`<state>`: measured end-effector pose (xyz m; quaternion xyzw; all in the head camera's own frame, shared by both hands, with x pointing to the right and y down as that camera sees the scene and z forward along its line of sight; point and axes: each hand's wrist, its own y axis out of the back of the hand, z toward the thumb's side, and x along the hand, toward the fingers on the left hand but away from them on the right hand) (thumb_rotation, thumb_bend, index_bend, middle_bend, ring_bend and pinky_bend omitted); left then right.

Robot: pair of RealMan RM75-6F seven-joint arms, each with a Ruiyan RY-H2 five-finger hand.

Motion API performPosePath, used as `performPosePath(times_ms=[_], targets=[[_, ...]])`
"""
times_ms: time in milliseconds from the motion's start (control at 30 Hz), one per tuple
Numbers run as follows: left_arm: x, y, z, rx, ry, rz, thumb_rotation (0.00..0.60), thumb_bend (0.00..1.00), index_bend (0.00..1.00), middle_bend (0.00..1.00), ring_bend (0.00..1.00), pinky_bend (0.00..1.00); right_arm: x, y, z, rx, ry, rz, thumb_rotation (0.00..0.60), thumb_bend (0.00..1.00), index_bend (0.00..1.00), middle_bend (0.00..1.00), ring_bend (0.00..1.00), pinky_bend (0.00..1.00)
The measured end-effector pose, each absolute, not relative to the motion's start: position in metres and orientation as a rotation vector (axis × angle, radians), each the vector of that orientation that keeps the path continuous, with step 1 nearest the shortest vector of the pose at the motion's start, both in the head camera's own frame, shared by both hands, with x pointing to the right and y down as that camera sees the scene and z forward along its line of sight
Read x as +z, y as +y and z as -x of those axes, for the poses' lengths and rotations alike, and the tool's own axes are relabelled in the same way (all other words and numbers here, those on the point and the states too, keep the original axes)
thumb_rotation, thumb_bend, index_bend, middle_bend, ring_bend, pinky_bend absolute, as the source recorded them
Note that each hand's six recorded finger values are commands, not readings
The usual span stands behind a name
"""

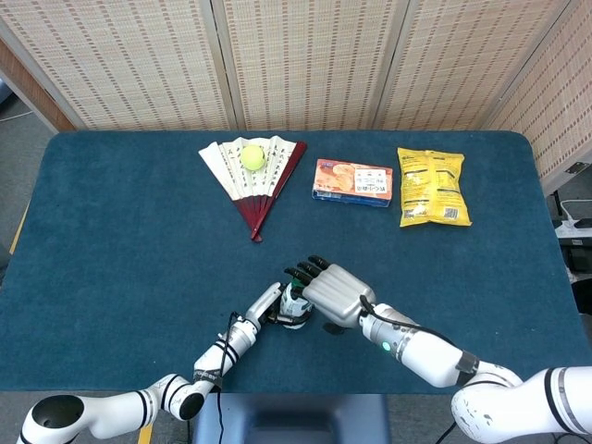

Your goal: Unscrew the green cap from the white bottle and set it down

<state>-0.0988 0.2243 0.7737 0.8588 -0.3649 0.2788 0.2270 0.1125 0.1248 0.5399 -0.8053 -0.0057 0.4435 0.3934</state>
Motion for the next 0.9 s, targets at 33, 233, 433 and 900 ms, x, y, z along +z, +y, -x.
performPosePath(times_ms=[33, 233, 433, 900], targets=[[0.773, 0.224, 0.099, 0.767, -1.007, -2.371, 0.6, 1.0, 0.74, 0.84, 0.48, 0.32, 0.539, 0.125, -0.112, 1.118, -0.017, 2.044, 0.6, 0.18, 0.26, 0.0, 0.0, 0.0], [0.767, 0.226, 0.098, 0.751, -1.011, -2.444, 0.6, 1.0, 0.74, 0.83, 0.48, 0.3, 0.532, 0.116, -0.112, 1.075, -0.103, 2.008, 0.6, 0.18, 0.2, 0.0, 0.0, 0.0], [0.763, 0.229, 0.096, 0.75, -1.013, -2.499, 0.6, 0.99, 0.74, 0.82, 0.48, 0.29, 0.537, 0.1, -0.125, 1.105, -0.187, 1.96, 0.6, 0.18, 0.19, 0.0, 0.0, 0.0], [0.766, 0.228, 0.098, 0.771, -1.015, -2.48, 0.6, 0.99, 0.74, 0.82, 0.48, 0.29, 0.548, 0.111, -0.126, 1.147, -0.096, 2.007, 0.6, 0.18, 0.23, 0.0, 0.0, 0.0]])
